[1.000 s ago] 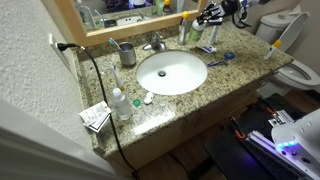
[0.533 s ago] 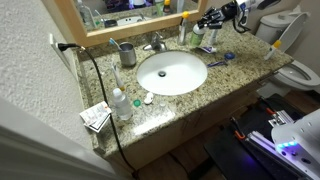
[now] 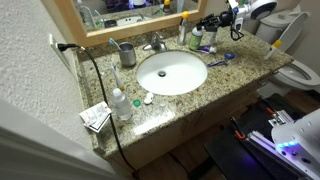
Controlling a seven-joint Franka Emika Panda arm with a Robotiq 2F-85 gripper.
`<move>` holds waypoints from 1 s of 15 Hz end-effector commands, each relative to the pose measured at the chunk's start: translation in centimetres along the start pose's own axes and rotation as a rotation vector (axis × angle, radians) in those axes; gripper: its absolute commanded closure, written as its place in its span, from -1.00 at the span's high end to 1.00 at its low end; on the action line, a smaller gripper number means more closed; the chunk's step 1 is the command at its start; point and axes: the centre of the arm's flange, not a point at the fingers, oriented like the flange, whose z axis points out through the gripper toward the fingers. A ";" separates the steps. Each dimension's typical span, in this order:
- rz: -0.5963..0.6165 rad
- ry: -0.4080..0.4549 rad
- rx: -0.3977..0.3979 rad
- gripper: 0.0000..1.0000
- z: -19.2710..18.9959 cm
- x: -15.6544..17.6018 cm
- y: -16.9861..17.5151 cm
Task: Remove the pump bottle from the sink and place it on the right side of the countertop
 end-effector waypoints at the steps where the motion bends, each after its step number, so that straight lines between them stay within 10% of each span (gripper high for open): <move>1: 0.021 -0.018 0.049 -0.85 0.8 -0.2 -1.1; 13: 0.065 0.037 0.087 -0.85 2.9 0.7 -1.3; 14: 0.070 0.048 0.095 0.11 3.0 0.5 -1.4; 15: 0.063 0.057 0.103 0.15 2.8 0.1 -1.4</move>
